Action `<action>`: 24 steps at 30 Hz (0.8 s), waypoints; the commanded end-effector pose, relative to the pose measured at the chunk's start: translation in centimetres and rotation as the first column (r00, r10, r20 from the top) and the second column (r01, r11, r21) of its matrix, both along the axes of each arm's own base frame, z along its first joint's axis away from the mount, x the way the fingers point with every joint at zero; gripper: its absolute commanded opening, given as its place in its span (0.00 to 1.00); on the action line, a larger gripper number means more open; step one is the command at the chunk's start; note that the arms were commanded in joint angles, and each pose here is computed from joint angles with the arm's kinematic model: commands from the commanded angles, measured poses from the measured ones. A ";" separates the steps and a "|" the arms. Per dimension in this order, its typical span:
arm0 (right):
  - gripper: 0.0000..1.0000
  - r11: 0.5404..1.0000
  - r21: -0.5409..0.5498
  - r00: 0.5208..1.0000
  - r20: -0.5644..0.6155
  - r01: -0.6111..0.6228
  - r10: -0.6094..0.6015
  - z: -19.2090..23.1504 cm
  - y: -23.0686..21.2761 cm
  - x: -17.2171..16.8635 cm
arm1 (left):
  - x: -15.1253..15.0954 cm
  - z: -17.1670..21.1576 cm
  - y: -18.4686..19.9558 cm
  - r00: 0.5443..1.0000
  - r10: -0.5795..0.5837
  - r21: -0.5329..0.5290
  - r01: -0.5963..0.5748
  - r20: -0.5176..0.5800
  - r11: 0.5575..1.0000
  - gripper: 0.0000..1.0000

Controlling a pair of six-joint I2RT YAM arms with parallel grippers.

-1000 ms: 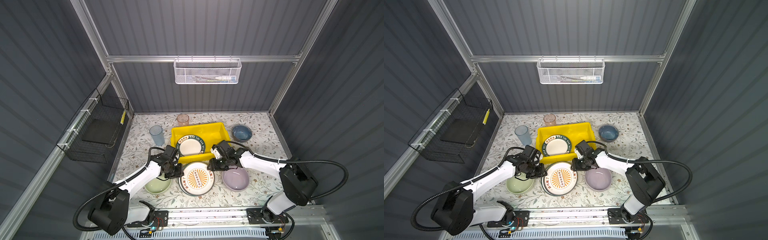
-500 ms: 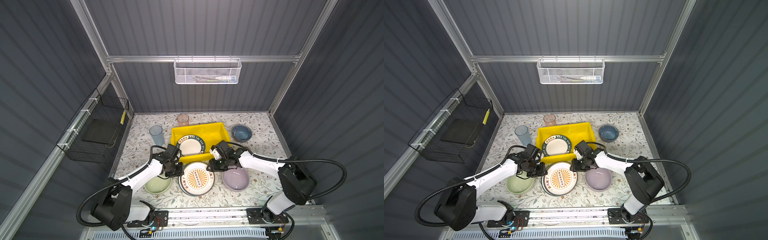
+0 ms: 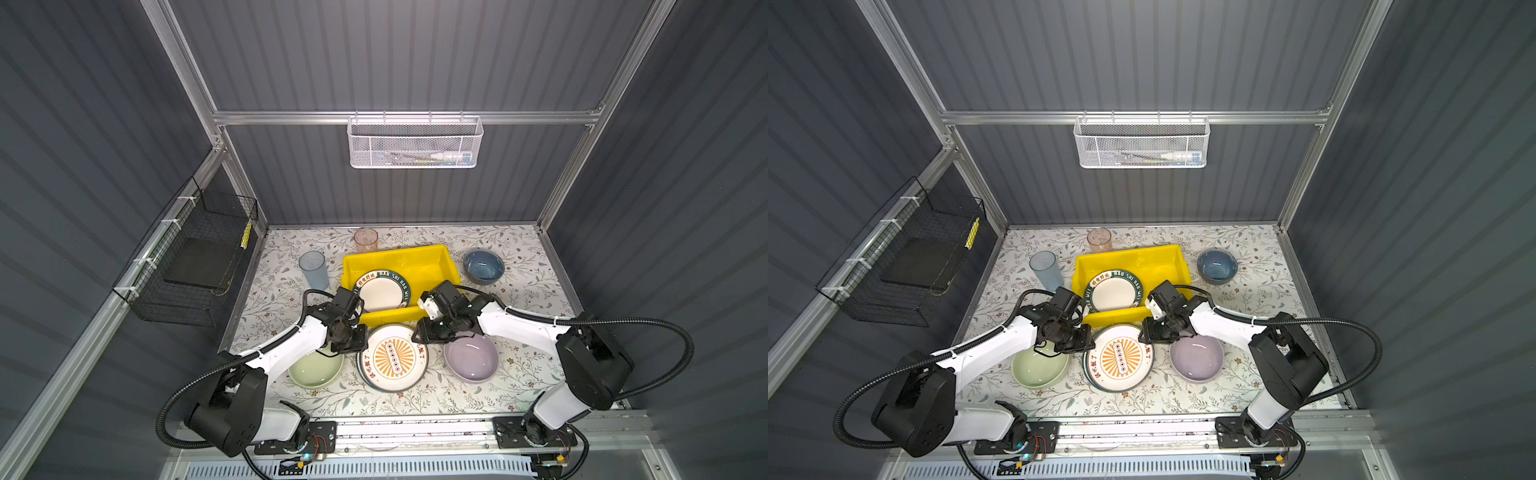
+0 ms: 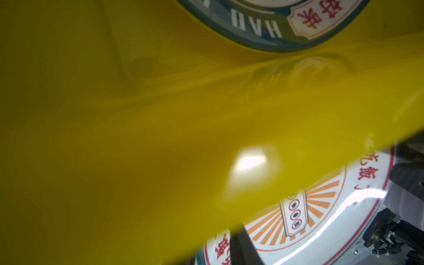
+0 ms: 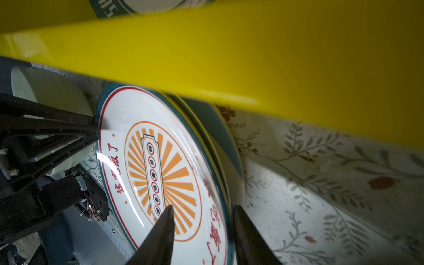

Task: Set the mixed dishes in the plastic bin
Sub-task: 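Pinch the top sunburst plate rim with the right gripper while left gripper steadies stack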

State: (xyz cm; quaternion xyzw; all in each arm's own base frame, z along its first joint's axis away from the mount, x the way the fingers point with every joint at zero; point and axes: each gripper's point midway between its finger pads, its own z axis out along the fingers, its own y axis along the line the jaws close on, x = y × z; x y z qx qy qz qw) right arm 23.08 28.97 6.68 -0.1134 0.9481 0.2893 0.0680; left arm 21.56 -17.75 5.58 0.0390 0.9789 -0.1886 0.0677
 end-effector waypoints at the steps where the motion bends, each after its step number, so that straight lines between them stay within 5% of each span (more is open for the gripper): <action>1: 0.42 0.994 0.104 0.999 0.012 -0.035 0.034 2.1 1.6 -0.3 | -1.5 -0.6 -0.6 0.997 -0.035 -0.007 0.035 -0.073 0.999 0.26; 24: 0.42 0.990 0.121 0.997 0.035 -0.078 0.074 4.0 1.2 -0.8 | -1.4 -0.6 -1.1 0.996 -0.049 -0.017 0.048 -0.078 0.999 0.25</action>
